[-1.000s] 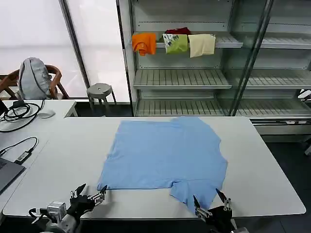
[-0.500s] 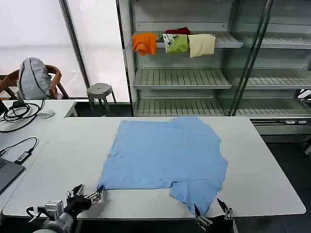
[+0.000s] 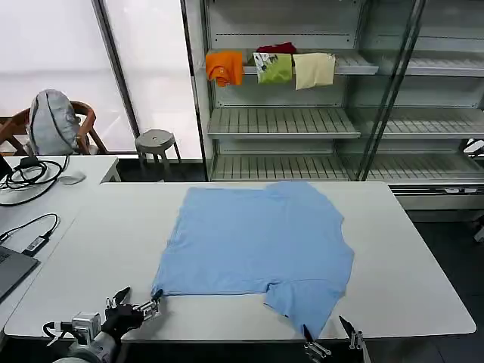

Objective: Fold and organize the clothes.

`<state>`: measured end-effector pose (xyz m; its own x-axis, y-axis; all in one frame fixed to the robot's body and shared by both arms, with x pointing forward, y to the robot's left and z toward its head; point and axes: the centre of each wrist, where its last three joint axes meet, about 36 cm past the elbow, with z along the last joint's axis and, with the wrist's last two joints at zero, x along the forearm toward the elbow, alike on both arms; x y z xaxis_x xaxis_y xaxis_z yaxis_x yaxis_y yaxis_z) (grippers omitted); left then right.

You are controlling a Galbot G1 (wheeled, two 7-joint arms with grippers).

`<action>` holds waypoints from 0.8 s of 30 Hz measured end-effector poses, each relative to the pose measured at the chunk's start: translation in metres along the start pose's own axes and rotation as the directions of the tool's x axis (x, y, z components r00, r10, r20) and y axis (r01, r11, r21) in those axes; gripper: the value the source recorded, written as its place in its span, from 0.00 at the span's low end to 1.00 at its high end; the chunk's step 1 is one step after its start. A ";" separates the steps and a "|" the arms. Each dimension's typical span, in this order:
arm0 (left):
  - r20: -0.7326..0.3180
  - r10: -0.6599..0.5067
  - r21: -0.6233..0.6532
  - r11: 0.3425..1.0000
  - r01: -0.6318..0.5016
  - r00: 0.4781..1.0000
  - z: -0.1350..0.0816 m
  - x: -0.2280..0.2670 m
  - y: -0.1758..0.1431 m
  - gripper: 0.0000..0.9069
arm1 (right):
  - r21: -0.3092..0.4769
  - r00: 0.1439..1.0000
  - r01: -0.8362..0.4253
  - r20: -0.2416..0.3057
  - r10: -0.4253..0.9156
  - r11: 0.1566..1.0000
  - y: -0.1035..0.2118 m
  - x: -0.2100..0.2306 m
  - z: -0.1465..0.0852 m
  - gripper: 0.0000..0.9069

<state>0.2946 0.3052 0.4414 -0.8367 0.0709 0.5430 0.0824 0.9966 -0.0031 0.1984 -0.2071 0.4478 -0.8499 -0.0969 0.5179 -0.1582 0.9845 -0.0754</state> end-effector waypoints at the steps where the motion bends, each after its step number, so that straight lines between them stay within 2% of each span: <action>1: 0.001 0.001 -0.002 1.000 -0.001 1.000 0.001 0.000 0.000 0.02 | -0.002 1.000 0.002 -0.003 -0.002 1.000 0.000 0.000 0.000 0.00; 16: 0.004 0.013 -0.013 1.000 -0.013 1.000 0.006 -0.001 -0.005 0.01 | -0.041 1.000 0.025 -0.013 -0.026 0.999 0.005 0.001 0.001 0.00; 24: 0.019 0.037 -0.026 0.999 -0.037 0.999 0.006 0.000 -0.013 0.02 | -0.050 0.999 0.036 0.027 -0.035 0.998 0.004 -0.004 0.000 0.00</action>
<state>0.2903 0.2926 0.4360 -0.8434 0.1088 0.5262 0.1273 0.9919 -0.0011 0.2009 -0.2033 0.4453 -0.8572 -0.1352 0.4970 -0.1638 0.9864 -0.0141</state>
